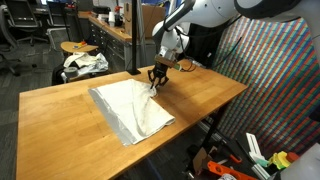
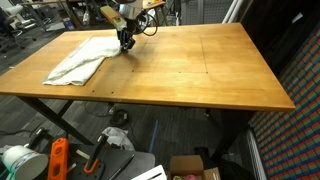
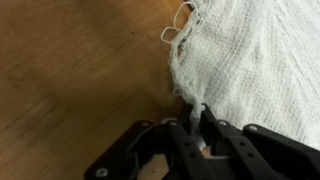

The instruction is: Fold the towel on the table

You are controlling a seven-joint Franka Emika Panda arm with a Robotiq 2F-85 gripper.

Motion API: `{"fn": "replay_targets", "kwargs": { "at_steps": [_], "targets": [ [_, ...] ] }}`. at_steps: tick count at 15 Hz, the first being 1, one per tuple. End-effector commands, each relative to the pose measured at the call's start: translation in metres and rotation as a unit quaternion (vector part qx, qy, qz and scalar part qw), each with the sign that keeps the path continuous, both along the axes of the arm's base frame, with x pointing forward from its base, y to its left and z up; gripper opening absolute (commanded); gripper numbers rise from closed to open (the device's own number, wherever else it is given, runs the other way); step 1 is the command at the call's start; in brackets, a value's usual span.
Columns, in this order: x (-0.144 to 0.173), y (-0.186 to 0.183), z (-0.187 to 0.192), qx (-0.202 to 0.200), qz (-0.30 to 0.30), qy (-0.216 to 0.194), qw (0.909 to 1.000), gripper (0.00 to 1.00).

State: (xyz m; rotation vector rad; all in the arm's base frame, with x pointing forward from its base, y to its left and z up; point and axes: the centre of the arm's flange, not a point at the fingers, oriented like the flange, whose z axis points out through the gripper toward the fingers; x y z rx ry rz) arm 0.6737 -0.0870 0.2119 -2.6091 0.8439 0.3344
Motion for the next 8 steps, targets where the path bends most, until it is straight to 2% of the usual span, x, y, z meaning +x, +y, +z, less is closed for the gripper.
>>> {"fn": "replay_targets", "kwargs": {
  "at_steps": [1, 4, 8],
  "targets": [
    [0.003, 0.007, 0.0, 0.016, 0.005, -0.011, 0.9998, 0.12],
    [0.003, 0.012, 0.01, 0.02, 0.012, -0.017, 0.9996, 0.16],
    [0.005, 0.019, 0.029, 0.026, 0.02, -0.033, 0.9989, 0.15]
  ]
}}
